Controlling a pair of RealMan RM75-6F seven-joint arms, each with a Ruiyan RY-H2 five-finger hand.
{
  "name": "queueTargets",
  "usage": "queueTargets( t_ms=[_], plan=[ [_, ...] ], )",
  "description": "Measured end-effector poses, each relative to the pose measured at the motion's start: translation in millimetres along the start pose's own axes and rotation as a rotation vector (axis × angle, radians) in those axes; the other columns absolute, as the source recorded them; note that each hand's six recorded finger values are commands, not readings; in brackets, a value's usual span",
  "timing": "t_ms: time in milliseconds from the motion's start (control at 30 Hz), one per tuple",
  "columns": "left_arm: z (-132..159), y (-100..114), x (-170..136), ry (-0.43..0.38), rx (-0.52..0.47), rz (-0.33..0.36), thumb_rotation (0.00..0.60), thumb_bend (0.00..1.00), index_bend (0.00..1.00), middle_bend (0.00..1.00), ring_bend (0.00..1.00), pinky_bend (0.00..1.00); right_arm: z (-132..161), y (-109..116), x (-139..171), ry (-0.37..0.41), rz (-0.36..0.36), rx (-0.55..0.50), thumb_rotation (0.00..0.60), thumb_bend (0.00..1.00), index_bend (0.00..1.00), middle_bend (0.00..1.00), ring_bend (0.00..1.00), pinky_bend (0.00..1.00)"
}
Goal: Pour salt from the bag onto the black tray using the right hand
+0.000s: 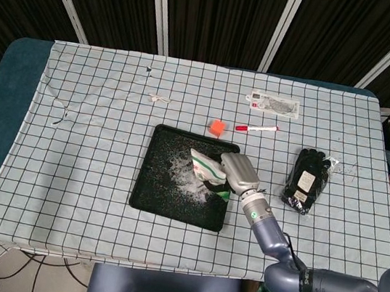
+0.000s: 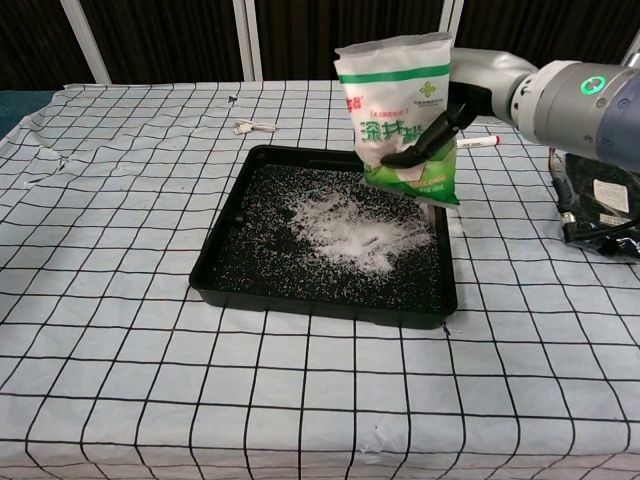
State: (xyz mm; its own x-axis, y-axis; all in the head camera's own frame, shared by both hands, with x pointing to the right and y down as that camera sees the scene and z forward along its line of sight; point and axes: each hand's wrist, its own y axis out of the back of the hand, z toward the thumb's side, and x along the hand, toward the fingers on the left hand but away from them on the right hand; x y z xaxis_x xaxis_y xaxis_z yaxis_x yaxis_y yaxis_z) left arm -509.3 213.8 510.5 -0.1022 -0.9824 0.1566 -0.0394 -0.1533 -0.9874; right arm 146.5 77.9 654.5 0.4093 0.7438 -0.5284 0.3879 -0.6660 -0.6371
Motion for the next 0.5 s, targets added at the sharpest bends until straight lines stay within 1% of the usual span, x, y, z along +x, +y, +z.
queueTargets(
  t_ms=[100,300,500],
  plan=[
    [0,-1,0,0.000,0.002,0.000,0.600,0.32,0.27,0.14,0.05,0.10,-11,4,3,-0.010,-0.047,-0.018,0.600,0.43,0.63,0.38,0.47,0.43],
    [1,0,0,0.000,0.004,0.003,0.600,0.32,0.27,0.14,0.05,0.10,-36,13,11,-0.046,-0.135,-0.041,0.600,0.41,0.62,0.38,0.47,0.42],
    [1,0,0,0.002,0.005,0.004,0.600,0.32,0.27,0.14,0.05,0.10,-59,23,20,-0.087,-0.182,-0.032,0.600,0.41,0.63,0.38,0.47,0.42]
  ],
)
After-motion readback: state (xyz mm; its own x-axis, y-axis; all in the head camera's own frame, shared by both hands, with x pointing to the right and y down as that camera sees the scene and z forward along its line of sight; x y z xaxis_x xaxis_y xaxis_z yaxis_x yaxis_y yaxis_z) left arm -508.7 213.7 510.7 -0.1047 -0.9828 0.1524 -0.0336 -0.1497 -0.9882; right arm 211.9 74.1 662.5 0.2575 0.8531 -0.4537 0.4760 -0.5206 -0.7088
